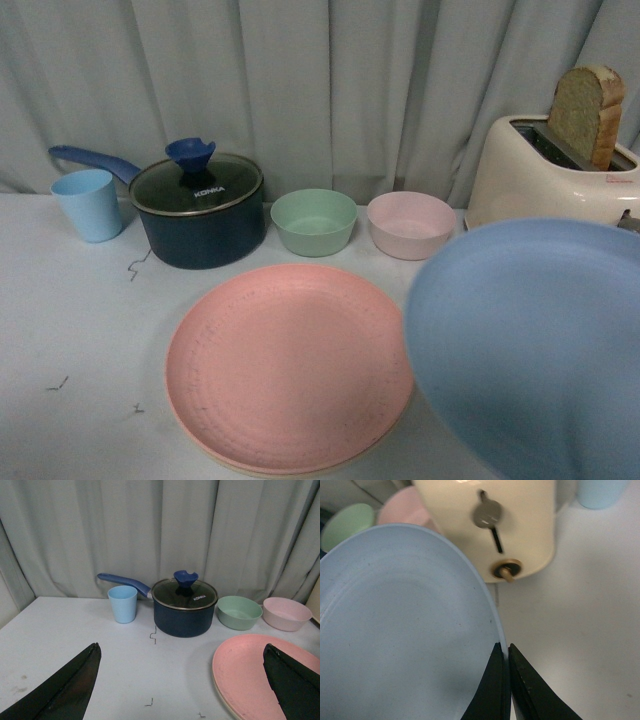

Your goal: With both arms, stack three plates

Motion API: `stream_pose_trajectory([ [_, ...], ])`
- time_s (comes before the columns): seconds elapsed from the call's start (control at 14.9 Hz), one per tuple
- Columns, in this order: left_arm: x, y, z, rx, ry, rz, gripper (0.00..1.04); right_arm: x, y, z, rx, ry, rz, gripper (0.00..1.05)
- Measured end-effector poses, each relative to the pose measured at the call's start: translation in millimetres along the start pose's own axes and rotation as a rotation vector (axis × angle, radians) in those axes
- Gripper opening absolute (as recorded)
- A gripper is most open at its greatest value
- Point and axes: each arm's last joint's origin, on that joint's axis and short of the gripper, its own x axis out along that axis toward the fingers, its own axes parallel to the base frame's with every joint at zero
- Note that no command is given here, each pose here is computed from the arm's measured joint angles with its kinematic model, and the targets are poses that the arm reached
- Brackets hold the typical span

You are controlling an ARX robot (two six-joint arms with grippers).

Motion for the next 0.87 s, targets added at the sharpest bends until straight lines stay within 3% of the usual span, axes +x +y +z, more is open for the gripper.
stream_pose_trajectory([
  [0.2,0,0,0,0.000,0.000,0.000,0.98,24,50,13,-0.003,-0.026,0.061,0.02],
  [0.47,0,0,0,0.000,0.000,0.000,0.98,69,123,-8,-0.050,0.082,0.133,0.02],
  [0.87,0,0,0,0.000,0.000,0.000,0.98,103,141,-27,-0.019,0.135,0.056,0.02],
])
